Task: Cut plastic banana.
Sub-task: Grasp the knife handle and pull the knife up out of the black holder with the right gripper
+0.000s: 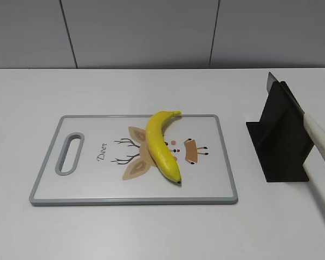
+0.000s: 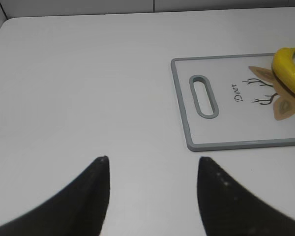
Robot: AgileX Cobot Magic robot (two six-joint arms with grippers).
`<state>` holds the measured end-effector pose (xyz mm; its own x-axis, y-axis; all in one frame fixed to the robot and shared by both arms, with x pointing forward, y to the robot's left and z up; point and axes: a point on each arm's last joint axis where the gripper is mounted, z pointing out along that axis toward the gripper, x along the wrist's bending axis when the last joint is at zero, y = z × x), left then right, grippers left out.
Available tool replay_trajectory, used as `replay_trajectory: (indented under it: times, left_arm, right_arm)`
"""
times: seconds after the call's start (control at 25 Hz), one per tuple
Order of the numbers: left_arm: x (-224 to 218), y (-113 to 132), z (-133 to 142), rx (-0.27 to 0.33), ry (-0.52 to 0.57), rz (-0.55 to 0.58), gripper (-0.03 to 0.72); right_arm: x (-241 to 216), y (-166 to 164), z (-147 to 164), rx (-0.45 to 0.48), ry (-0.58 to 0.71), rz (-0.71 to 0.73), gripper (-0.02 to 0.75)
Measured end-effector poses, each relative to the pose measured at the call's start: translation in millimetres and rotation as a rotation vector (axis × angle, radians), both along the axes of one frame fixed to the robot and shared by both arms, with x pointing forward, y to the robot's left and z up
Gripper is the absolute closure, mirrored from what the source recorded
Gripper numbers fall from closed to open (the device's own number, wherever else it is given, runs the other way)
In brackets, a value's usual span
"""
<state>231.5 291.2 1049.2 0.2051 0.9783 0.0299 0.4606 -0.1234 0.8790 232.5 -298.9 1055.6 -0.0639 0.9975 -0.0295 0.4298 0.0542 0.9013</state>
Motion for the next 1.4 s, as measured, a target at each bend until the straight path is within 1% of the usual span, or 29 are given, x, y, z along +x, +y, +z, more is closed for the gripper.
replay_trajectory:
  times: [0.44, 0.56, 0.96, 1.32, 1.4]
  left_arm:
    - [0, 0, 0, -0.001, 0.0, 0.0, 0.136]
    - [0, 0, 0, -0.001, 0.0, 0.0, 0.136]
    - [0, 0, 0, -0.001, 0.0, 0.0, 0.136]
    - [0, 0, 0, -0.001, 0.0, 0.0, 0.136]
    - [0, 0, 0, -0.001, 0.0, 0.0, 0.136]
  right_arm:
    - [0, 1, 0, 0.009, -0.001, 0.007, 0.151]
    - [3, 2, 6, 0.018, 0.015, 0.013, 0.15]
    - [49, 8, 41, 0.053, 0.213, 0.03, 0.148]
    - [97, 11, 67, 0.047, 0.432, 0.029, 0.148]
    - [108, 12, 71, 0.052, 0.464, 0.032, 0.148]
